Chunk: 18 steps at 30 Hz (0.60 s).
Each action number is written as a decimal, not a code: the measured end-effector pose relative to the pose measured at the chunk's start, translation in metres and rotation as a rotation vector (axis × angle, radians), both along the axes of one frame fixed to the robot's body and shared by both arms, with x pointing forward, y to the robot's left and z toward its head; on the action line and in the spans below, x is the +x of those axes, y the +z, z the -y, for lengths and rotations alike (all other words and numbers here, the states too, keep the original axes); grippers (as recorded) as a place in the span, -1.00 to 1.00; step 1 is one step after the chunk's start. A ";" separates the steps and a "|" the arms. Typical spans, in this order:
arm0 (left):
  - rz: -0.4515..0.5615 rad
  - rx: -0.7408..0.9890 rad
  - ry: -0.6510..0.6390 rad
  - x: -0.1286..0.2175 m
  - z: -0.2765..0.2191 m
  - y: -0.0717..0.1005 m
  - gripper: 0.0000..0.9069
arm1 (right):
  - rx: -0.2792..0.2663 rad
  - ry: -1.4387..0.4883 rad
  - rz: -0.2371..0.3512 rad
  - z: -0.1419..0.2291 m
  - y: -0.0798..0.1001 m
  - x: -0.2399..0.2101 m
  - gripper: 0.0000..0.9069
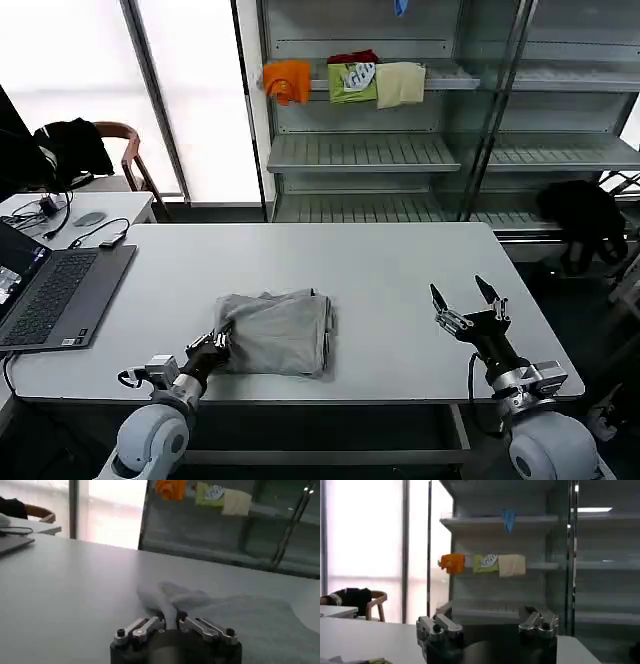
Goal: Fold and organize the clothes.
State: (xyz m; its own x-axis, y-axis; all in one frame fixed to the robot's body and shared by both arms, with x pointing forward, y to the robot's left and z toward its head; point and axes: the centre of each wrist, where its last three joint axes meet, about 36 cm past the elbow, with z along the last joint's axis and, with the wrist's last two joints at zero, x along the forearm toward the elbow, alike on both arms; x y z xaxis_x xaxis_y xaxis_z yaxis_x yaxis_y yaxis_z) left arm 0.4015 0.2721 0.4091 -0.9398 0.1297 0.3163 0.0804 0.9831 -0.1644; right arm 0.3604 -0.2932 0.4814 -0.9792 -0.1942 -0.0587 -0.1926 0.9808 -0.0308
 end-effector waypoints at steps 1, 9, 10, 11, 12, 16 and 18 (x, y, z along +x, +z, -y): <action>0.007 0.009 0.001 -0.001 -0.002 0.001 -1.00 | 0.001 0.000 0.002 0.000 0.000 0.000 1.00; 0.068 0.102 0.060 0.005 -0.052 0.028 -1.00 | -0.001 0.002 0.016 0.002 0.005 0.003 1.00; 0.078 0.121 0.075 0.007 -0.064 0.034 -1.00 | -0.001 0.003 0.017 0.001 0.006 0.004 1.00; 0.090 0.140 0.089 0.010 -0.076 0.042 -1.00 | 0.000 0.004 0.017 0.001 0.005 0.004 1.00; 0.107 0.164 0.105 0.013 -0.090 0.054 -1.00 | 0.001 0.005 0.017 0.000 0.005 0.005 1.00; 0.180 0.260 0.129 0.024 -0.130 0.102 -1.00 | 0.006 0.012 0.019 -0.004 0.005 0.006 1.00; 0.217 0.299 0.118 0.027 -0.139 0.126 -1.00 | 0.007 0.015 0.020 -0.005 0.006 0.006 1.00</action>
